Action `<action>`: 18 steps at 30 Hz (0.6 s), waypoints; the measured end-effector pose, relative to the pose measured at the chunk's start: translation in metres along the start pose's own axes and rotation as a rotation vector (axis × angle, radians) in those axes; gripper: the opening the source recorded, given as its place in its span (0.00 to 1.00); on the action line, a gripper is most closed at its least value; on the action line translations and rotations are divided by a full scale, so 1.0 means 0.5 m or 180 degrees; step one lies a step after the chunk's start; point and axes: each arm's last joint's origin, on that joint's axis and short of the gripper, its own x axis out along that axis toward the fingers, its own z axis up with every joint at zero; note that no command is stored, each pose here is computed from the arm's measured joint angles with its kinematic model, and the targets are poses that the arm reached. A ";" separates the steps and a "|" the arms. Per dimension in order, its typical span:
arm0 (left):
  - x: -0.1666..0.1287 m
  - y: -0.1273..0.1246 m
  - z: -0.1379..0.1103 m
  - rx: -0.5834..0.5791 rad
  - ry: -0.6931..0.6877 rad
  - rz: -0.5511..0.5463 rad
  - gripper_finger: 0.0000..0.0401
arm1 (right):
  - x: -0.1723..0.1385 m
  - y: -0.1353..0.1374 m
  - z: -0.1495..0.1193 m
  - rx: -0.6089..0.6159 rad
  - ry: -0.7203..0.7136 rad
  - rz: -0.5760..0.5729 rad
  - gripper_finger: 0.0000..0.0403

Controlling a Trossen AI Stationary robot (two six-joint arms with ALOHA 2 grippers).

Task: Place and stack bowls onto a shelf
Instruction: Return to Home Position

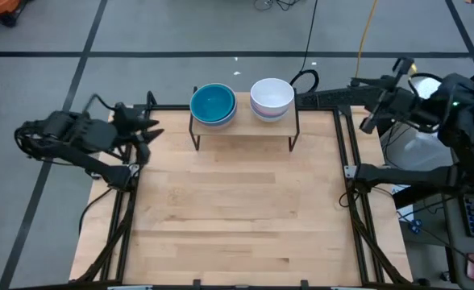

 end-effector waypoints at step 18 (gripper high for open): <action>-0.097 0.098 -0.016 -0.0037 -0.0489 -0.0206 0.37 | -0.108 -0.009 0.015 0.0297 -0.0303 -0.0239 0.18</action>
